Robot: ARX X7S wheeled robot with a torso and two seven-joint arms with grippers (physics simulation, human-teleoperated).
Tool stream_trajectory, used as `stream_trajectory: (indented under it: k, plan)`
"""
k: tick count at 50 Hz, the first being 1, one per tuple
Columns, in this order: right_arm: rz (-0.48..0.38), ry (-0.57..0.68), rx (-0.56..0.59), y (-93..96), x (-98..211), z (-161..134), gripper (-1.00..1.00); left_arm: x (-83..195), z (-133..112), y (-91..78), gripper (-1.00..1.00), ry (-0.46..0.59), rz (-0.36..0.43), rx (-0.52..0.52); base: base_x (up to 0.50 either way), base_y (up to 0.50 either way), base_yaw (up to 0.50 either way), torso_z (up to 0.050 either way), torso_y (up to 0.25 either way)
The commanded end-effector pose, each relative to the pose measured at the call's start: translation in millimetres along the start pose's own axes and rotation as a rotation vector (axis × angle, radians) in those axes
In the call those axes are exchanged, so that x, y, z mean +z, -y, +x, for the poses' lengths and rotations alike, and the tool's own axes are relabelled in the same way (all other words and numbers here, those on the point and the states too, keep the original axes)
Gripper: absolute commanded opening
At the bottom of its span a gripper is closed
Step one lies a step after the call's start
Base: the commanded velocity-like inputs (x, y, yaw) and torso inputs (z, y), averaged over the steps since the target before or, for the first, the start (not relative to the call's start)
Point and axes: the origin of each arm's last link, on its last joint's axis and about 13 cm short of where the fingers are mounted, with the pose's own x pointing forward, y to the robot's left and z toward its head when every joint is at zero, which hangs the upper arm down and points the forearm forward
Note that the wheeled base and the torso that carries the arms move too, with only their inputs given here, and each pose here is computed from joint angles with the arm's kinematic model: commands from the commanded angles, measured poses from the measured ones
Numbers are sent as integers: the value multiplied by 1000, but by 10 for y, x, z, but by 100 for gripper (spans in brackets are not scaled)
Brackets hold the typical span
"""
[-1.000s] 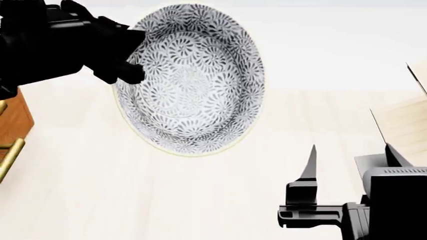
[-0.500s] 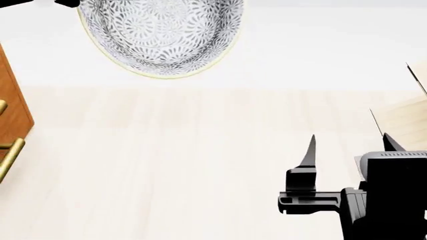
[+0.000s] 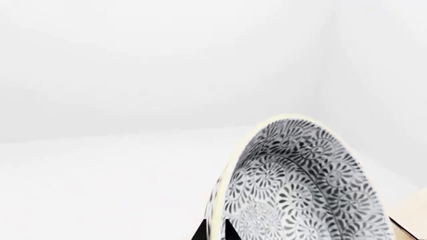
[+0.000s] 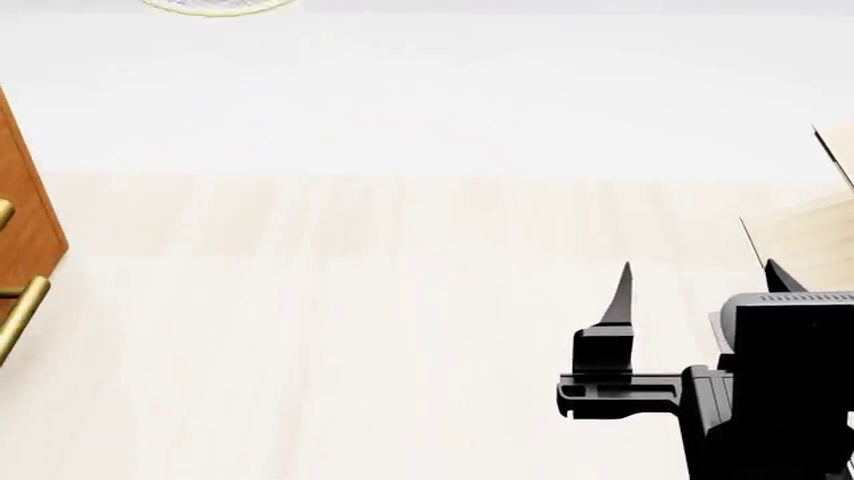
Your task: Close the top drawer of the cabinet and put the bowl on top of it.
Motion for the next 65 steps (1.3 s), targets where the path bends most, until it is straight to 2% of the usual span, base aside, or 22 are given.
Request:
stream_trajectory:
  k: [1, 26, 28, 31, 36, 38, 51, 57, 65]
  plan:
    - [2, 2, -2, 10, 8, -1, 100, 269, -173, -140, -100, 80, -49, 73, 0, 0, 0, 0, 10]
    - [-6, 7, -4, 25, 37, -30, 100, 518, -465, -350, -100, 177, -97, 159, 0, 0, 0, 0, 0]
    - [-7, 10, -5, 25, 55, -33, 100, 580, -521, -391, -100, 208, -125, 176, 0, 0, 0, 0, 5]
    - [-9, 9, -4, 21, 51, -27, 100, 594, -526, -430, -100, 222, -153, 196, 0, 0, 0, 0, 0]
    - [-10, 6, -1, 9, 35, -16, 100, 601, -471, -546, -100, 256, -220, 293, 0, 0, 0, 3, 0]
    - [-9, 4, -3, 14, 31, -11, 100, 610, -455, -577, -100, 258, -230, 294, 0, 0, 0, 0, 0]
    - [-40, -9, 26, -43, 9, 51, 100, 690, -400, -735, -100, 286, -261, 334, 0, 0, 0, 0, 0]
    - [-55, -14, 36, -66, 0, 28, 100, 639, -374, -827, -100, 290, -275, 357, 0, 0, 0, 0, 2]
    - [-60, -14, 30, -61, 3, 6, 100, 662, -418, -896, -100, 307, -298, 378, 0, 0, 0, 0, 0]
